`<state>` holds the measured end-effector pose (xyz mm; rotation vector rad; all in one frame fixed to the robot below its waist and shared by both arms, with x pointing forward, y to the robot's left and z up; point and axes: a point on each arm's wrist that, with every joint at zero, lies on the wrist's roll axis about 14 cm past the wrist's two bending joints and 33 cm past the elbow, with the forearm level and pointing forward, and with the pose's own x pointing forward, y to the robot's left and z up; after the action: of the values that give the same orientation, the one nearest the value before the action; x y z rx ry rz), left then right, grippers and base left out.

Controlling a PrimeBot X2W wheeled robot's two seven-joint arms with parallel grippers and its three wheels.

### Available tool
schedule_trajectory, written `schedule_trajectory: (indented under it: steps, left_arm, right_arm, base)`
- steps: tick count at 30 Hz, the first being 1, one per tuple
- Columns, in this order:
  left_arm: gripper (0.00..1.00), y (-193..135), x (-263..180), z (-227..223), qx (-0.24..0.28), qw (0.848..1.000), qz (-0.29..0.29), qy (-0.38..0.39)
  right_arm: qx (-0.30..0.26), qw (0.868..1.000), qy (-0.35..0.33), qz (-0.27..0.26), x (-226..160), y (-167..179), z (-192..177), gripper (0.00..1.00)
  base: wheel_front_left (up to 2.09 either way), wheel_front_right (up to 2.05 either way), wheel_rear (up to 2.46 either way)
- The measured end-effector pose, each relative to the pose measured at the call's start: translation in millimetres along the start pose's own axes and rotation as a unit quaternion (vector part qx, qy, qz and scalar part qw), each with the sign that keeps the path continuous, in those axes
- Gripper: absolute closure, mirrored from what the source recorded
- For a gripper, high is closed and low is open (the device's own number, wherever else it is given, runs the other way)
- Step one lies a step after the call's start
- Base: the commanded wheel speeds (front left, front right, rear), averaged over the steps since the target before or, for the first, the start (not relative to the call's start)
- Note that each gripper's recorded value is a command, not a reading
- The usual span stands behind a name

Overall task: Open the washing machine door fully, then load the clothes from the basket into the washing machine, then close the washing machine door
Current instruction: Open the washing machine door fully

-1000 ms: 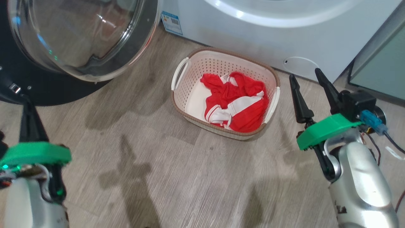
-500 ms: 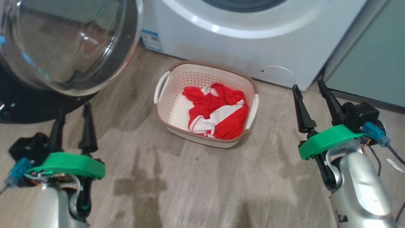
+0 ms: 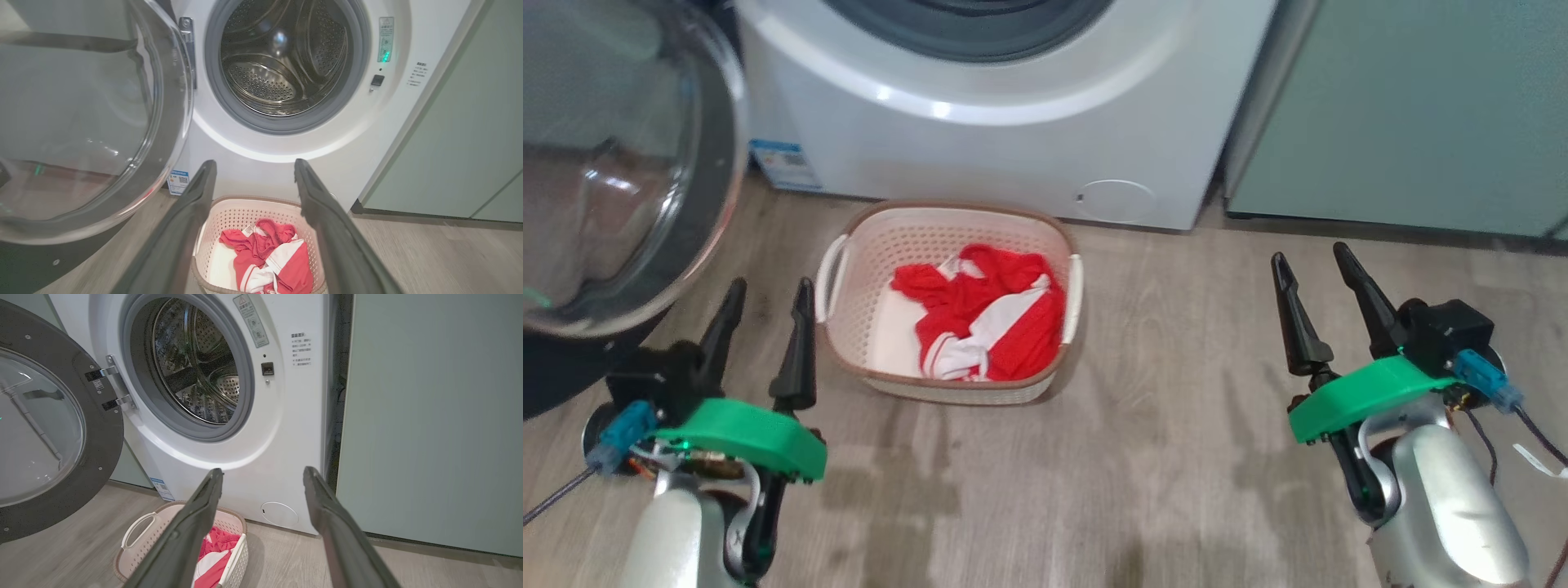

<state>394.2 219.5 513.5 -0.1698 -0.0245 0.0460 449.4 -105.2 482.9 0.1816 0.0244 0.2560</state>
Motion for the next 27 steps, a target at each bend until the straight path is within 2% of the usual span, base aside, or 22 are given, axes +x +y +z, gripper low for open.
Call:
schedule_trajectory:
  steps: [11, 27]
  left_arm:
    - [0.0, -46, 10, -5, 0.021, 0.997, -0.075, 0.008]
    - [0.0, -58, 10, -9, 0.033, 0.995, -0.093, 0.013]
  right_arm:
    - [-0.004, 0.998, -0.017, -0.058, -37, -36, 12, 0.0]
    - [-0.007, 0.997, -0.033, -0.075, -48, -46, 25, 0.0]
  base:
    - [0.0, 0.0, 0.0]
    - [0.0, 0.0, 0.0]
